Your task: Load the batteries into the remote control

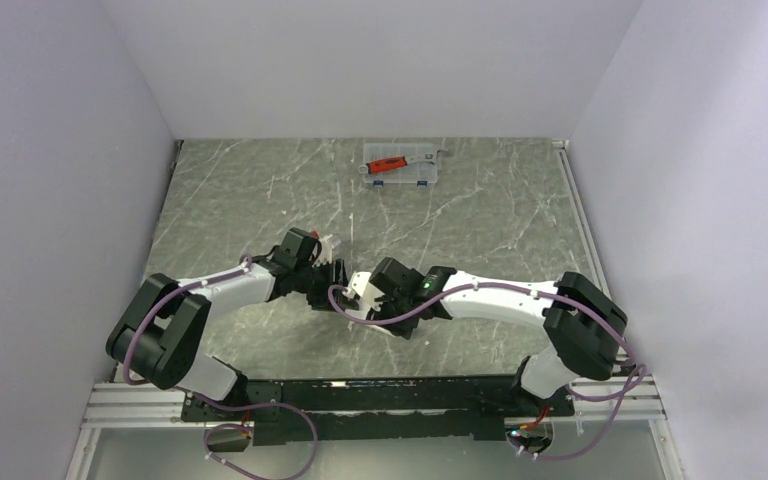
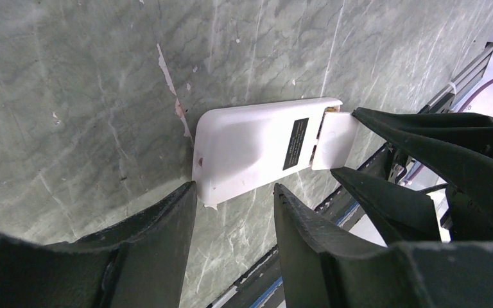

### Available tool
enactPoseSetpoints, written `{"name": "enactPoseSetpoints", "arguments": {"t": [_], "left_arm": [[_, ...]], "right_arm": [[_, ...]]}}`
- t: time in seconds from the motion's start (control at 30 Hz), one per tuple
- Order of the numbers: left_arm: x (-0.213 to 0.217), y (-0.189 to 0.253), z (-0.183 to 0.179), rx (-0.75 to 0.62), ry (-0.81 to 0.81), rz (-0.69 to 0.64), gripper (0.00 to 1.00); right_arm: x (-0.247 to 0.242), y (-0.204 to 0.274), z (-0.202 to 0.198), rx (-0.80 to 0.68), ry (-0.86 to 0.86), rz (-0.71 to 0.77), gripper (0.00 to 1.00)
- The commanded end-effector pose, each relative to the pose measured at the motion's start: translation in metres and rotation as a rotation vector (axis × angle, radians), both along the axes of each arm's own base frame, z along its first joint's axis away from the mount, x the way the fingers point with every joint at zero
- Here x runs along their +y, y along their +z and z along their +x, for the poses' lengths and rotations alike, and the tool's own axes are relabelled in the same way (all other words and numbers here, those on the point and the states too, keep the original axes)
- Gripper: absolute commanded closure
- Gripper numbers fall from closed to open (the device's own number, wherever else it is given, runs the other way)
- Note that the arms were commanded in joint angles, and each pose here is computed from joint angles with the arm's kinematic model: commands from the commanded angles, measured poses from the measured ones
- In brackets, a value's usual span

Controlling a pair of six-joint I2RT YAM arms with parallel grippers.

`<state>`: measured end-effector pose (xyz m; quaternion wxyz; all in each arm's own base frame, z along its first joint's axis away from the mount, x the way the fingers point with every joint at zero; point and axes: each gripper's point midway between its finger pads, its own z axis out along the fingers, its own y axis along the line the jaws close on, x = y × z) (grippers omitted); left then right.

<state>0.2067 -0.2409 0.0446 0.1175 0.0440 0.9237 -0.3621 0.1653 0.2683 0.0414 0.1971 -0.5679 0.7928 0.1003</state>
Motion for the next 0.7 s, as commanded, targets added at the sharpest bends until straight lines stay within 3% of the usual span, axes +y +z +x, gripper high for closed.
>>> {"name": "enactPoseSetpoints", "arguments": {"t": [0.0,0.67], "left_arm": [[-0.0048,0.0107,0.0028,-0.040,-0.018,-0.042,0.47],[-0.0054,0.0103,0.0024,-0.040,-0.020,-0.045,0.47]], "right_arm": [[0.0062,0.0052,0.0026,0.003,0.000,0.016,0.79],[0.0022,0.0075,0.0084,-0.014,-0.014,0.003,0.79]]}}
